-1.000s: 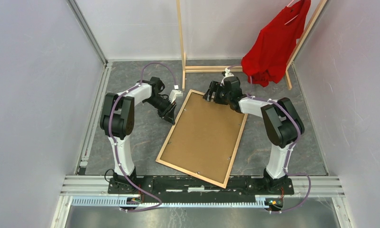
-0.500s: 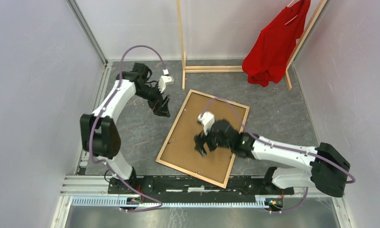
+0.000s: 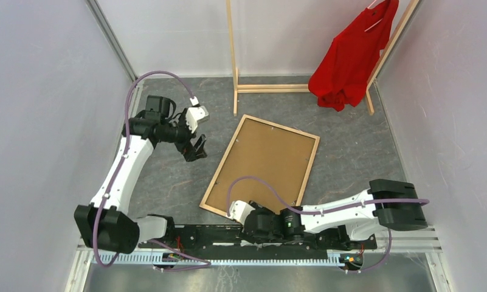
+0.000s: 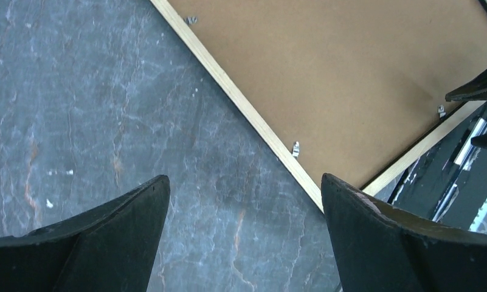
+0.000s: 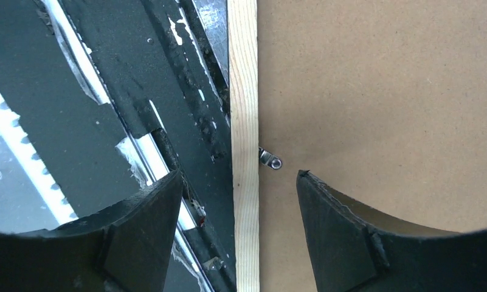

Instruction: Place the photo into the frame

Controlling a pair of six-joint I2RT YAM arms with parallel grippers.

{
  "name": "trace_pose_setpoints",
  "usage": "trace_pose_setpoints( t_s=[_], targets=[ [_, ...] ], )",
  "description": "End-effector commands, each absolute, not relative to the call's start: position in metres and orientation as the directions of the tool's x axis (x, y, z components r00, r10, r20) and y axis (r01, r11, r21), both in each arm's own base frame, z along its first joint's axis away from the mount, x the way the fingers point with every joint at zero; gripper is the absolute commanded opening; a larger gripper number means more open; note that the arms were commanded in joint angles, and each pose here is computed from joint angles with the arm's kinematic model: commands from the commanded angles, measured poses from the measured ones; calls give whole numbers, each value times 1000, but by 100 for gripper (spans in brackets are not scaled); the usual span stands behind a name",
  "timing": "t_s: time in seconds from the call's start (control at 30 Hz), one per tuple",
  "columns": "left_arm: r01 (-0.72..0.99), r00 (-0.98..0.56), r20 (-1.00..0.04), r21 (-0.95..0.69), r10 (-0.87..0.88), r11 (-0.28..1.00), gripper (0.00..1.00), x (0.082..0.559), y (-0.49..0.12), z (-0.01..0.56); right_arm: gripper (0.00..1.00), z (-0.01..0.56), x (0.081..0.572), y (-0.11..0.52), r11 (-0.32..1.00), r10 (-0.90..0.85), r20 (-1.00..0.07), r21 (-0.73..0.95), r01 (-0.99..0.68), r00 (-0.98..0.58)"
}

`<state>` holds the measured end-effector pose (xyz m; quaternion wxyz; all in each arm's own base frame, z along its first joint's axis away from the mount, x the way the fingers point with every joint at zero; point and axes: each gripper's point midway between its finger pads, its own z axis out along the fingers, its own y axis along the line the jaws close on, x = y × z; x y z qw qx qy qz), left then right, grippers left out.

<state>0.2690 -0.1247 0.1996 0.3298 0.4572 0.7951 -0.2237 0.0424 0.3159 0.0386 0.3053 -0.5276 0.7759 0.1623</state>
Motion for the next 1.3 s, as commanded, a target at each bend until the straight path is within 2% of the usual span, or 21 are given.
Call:
trace_pose_setpoints(
  t_s=[0.0, 0.17, 0.37, 0.53, 0.57, 0.77, 0.9, 1.1, 1.27],
  targets=[
    [841, -368, -739, -7, 564, 541, 100, 260, -117, 202, 73, 48, 51, 336, 436, -691, -683, -132, -890, -238],
    [815, -354, -737, 59, 575, 577, 100, 251, -105, 199, 61, 36, 52, 336, 432, -719, -659, -173, -885, -223],
    [842, -287, -742, 105, 605, 529, 100, 233, -104, 189, 34, 38, 54, 341, 435, -707, -675, -181, -882, -210],
    [921, -161, -731, 129, 663, 367, 100, 203, -109, 167, 12, 49, 66, 343, 462, -696, -687, -204, -863, -210],
    [936, -133, -726, 132, 674, 327, 100, 195, -109, 161, 2, 52, 69, 343, 474, -684, -694, -192, -859, -222],
    [954, 89, -695, 265, 713, 139, 100, 167, -108, 149, 0, 87, 84, 357, 496, -572, -762, -24, -868, -305],
    [871, 377, -640, 490, 670, -23, 100, 153, -115, 167, 0, 128, 91, 376, 464, -501, -803, 64, -884, -322],
    [601, 707, -395, 773, 587, -204, 100, 148, -121, 175, 0, 171, 100, 397, 430, -471, -818, 115, -896, -331],
    [428, 818, -212, 846, 535, -319, 100, 152, -123, 171, 0, 204, 110, 411, 406, -430, -831, 170, -898, -352]
  ],
)
